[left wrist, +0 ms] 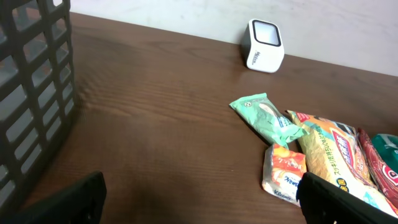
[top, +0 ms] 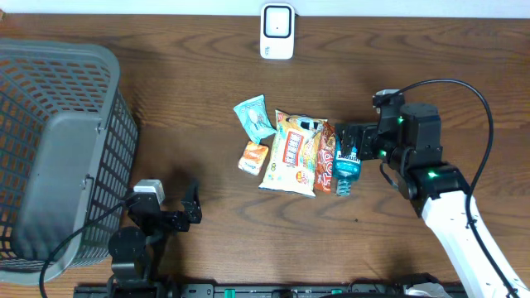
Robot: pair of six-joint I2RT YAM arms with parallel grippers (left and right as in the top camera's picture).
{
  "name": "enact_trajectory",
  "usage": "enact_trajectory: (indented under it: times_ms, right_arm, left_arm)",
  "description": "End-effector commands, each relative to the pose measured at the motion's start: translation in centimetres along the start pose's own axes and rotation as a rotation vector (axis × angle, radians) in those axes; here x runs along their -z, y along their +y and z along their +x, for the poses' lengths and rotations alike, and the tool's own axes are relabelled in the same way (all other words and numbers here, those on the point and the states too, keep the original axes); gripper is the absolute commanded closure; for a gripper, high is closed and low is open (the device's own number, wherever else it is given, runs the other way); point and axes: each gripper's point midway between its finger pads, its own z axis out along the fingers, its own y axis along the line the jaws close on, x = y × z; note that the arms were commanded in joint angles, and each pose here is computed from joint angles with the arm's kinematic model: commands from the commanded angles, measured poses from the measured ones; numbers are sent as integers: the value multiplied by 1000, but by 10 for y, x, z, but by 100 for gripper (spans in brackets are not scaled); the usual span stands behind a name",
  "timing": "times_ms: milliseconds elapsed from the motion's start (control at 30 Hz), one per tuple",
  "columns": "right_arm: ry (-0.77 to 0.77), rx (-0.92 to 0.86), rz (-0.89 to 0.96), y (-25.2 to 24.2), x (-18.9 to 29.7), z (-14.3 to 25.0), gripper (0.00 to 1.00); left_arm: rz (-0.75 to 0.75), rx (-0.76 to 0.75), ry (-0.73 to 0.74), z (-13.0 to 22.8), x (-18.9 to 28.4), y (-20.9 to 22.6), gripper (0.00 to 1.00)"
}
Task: Scan the item barcode
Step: 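Reach the right gripper toward the teal Listerine bottle, then grasp the teal bottle cap with the right gripper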
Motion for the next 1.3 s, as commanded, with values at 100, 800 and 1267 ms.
enact_trajectory:
  times_ms: [100,800,1267]
  right_arm:
    - [-14,31,26,1,0,-6,1]
    - [171,112,153,42,-40,23,1]
    - [203,124,151,45,-40,32,1]
  left_arm:
    - [5,19,40,13,-2,1,2]
    - [5,19,40,13,-2,1,2]
    - [5,19,40,13,-2,1,2]
